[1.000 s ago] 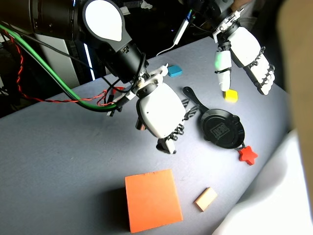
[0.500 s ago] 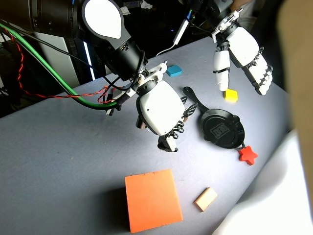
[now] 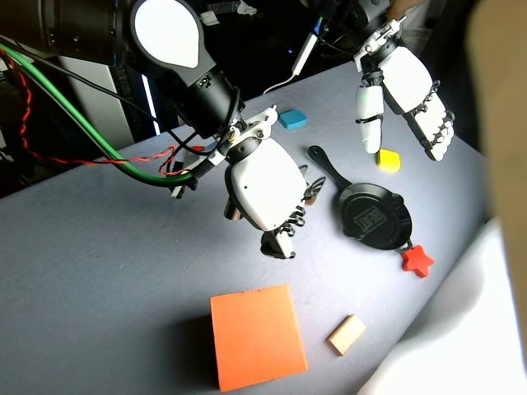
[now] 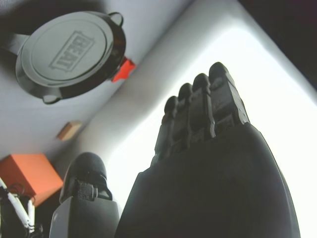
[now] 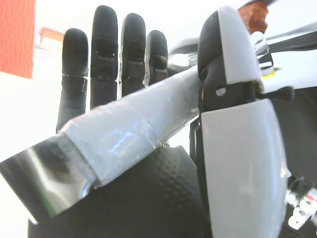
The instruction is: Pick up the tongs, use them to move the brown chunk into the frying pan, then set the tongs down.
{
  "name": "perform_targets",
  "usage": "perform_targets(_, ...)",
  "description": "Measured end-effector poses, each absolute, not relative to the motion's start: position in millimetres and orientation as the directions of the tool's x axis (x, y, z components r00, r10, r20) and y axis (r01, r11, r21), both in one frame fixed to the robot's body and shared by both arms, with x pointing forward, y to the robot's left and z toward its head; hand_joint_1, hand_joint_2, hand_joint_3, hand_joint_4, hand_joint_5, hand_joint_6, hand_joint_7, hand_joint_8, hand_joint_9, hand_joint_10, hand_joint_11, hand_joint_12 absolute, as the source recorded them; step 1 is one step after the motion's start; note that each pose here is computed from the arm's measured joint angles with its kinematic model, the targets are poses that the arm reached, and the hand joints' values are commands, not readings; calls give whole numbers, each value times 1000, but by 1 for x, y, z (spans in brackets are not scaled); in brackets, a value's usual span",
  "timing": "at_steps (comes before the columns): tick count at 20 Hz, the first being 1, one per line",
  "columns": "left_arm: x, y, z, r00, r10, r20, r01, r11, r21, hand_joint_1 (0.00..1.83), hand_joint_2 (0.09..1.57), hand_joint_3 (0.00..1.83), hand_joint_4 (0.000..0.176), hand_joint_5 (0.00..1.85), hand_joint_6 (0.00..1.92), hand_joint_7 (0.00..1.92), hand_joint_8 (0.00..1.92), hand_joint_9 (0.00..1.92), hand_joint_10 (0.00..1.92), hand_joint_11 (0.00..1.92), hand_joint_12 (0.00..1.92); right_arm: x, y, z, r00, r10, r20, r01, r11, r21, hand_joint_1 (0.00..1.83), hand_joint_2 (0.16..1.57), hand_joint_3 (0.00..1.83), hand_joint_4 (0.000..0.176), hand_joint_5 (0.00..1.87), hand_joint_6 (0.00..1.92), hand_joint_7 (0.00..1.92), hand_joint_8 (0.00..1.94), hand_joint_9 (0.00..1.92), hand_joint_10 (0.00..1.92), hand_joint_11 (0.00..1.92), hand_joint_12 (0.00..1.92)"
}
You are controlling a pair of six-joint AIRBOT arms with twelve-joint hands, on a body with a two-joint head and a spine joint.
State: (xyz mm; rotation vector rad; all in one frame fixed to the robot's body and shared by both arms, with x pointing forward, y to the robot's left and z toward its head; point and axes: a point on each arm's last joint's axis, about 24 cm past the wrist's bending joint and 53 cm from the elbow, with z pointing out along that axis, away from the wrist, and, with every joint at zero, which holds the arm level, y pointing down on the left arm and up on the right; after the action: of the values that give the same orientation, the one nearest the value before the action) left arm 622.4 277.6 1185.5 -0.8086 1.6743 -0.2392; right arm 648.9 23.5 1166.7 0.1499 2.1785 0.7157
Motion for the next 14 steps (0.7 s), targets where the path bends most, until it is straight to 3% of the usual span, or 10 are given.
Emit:
perform_targets(5, 622, 277, 1185, -60, -622, -780, -378, 738, -560, 0, 1167, 0, 0, 15, 6, 35, 5, 14, 6, 11, 5, 653, 29, 1174, -610, 276, -743, -212, 846, 489, 1038, 1105, 0, 0, 803, 0, 898, 2, 893, 3, 317, 1340)
perform_targets(14, 622, 277, 1185, -60, -620, -782, -378, 739, -557, 0, 1173, 1, 0, 18, 4, 42, 3, 16, 3, 5, 9, 653, 32, 1150, -641, 280, -714, -181, 850, 495, 1003, 1113, 1, 0, 792, 0, 894, 1, 897, 5, 328, 1318)
